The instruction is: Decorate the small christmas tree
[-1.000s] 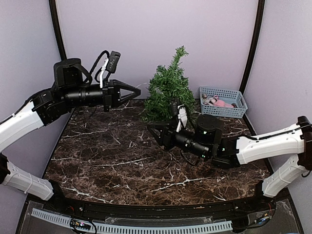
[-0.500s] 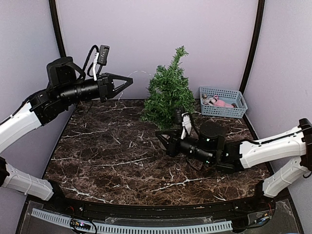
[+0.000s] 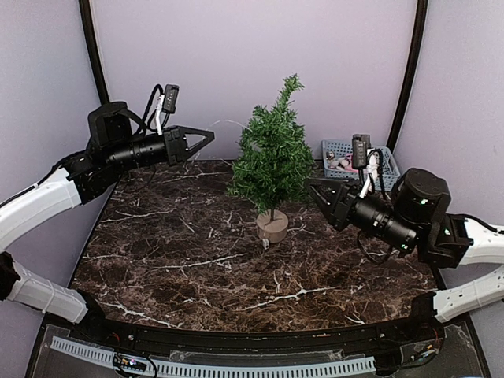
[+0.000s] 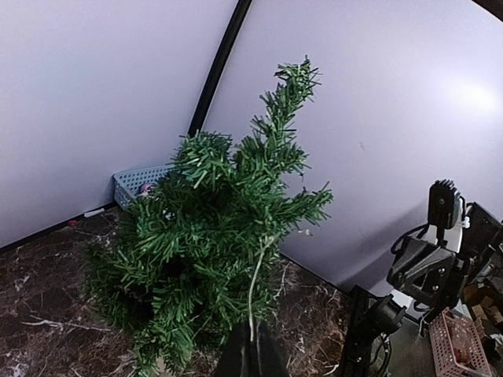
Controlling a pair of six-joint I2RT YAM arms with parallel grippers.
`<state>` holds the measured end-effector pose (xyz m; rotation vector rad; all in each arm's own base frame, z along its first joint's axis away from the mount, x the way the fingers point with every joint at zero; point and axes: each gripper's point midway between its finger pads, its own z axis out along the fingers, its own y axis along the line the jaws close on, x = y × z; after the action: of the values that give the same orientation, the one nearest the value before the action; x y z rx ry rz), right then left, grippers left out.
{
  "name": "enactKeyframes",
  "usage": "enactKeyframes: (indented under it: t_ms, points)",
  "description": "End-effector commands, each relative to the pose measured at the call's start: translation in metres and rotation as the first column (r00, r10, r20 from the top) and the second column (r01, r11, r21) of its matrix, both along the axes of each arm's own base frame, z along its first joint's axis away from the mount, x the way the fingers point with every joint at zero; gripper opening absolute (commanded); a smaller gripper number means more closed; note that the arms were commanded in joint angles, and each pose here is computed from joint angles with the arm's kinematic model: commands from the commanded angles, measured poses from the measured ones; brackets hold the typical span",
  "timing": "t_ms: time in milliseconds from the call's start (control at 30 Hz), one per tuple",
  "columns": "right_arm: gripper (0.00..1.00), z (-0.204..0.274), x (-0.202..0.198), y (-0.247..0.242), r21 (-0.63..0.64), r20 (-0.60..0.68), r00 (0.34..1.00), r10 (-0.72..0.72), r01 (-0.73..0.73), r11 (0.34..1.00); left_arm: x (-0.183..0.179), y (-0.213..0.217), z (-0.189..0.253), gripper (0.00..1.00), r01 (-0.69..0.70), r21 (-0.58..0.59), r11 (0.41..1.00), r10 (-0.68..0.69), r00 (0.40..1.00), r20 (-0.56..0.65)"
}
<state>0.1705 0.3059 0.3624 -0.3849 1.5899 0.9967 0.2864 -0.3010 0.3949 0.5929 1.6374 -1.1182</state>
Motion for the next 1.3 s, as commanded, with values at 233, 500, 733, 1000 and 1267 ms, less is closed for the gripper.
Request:
enactKeyframes:
  t_ms: [233,500,733,1000,1267]
  points:
    - [0.48,-0.035,-0.001,0.062,-0.009,-0.002,0.995,0.102,-0.102,0.995,-0.043,-0.007,0.044,0.0,0.229,-0.067,0.971,-0.219,0.967,0.131]
    - [0.66,-0.045,0.019,0.095,0.058,0.031,0.999,0.014,-0.016,0.998,-0.063,-0.005,0.064,0.0,0.316,-0.11,0.942,-0.3,0.943,0.144]
    - [0.69,-0.055,0.047,0.107,0.07,-0.002,0.991,-0.131,0.131,0.989,-0.079,-0.004,0.073,0.0,0.379,-0.105,0.92,-0.361,0.92,0.155]
    - [0.71,-0.053,0.059,0.112,0.064,0.022,0.98,-0.199,0.197,0.978,-0.088,-0.001,0.077,0.0,0.406,-0.097,0.909,-0.387,0.907,0.165]
    - [0.56,-0.057,0.061,0.109,0.048,0.038,0.976,-0.217,0.215,0.975,-0.091,0.0,0.081,0.0,0.415,-0.095,0.905,-0.395,0.902,0.175]
